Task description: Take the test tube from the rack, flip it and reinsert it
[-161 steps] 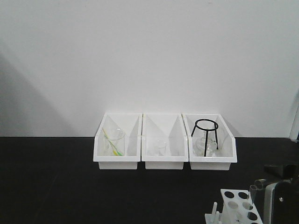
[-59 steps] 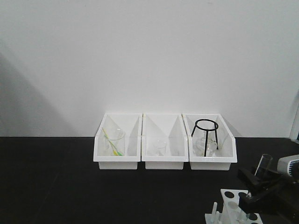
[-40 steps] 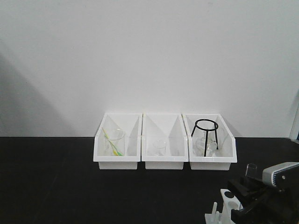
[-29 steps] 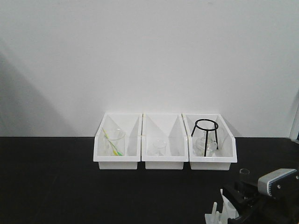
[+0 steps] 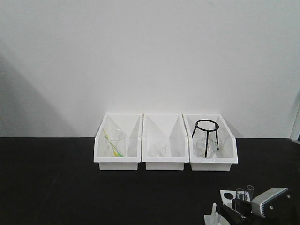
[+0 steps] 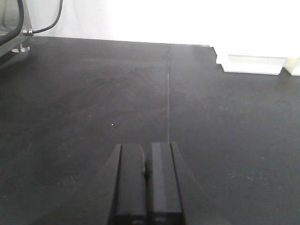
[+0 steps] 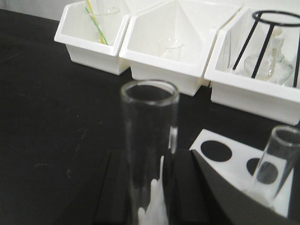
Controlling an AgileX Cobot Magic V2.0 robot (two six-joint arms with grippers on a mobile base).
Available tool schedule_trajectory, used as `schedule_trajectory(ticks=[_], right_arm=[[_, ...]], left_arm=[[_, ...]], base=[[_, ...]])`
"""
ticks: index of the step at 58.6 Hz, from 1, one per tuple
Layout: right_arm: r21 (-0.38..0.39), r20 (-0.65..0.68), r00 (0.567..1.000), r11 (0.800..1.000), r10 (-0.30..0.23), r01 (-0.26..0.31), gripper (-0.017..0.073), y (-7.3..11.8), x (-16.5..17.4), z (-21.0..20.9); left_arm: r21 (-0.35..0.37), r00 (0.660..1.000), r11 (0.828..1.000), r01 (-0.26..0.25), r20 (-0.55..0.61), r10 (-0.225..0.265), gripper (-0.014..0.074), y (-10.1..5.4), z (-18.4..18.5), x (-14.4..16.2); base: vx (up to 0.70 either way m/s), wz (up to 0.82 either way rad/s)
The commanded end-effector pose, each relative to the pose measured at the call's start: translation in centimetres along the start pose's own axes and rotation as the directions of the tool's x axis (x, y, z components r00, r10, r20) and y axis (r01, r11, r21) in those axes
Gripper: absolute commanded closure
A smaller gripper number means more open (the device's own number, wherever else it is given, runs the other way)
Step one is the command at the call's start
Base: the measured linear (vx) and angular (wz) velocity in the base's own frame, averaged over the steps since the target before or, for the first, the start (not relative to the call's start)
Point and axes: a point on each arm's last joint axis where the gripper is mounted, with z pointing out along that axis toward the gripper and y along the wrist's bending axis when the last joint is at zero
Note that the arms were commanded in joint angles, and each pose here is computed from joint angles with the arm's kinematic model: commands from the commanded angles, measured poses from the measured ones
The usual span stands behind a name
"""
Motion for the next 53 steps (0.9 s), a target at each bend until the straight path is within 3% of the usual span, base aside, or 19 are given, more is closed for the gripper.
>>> schedule_trajectory(ticks=[1, 27, 43, 53], right_arm=[[-0.014, 0.145, 0.989, 1.000, -0.006, 0.008, 0.0496, -0.1, -1.8, 0.1], [-0.022, 0.189, 0.982, 1.000, 0.001, 0.004, 0.0125, -0.1, -2.1, 0.0], [0.002, 0.313, 0.948, 0.998, -0.055, 0.057, 0.0090, 0.5, -5.6, -2.2], [0.057, 0.358, 0.933, 0.998, -0.039, 0.020, 0.0090, 1.3, -9.0, -6.0]], left_arm=[[0.023, 0.995, 1.000, 0.002, 0.096, -0.004, 0.0600, -0.2, -0.1, -0.8], [0.023, 0.995, 1.000, 0.002, 0.096, -0.004, 0.0600, -0.2, -0.1, -0.8], [0.023, 0.995, 1.000, 0.002, 0.096, -0.004, 0.0600, -0.2, -0.1, -0.8], [0.023, 0.995, 1.000, 0.002, 0.096, -0.004, 0.0600, -0.2, -0.1, -0.8]], base=[[0.00, 0.00], [0.00, 0.00], [0.00, 0.00], [0.00, 0.00]])
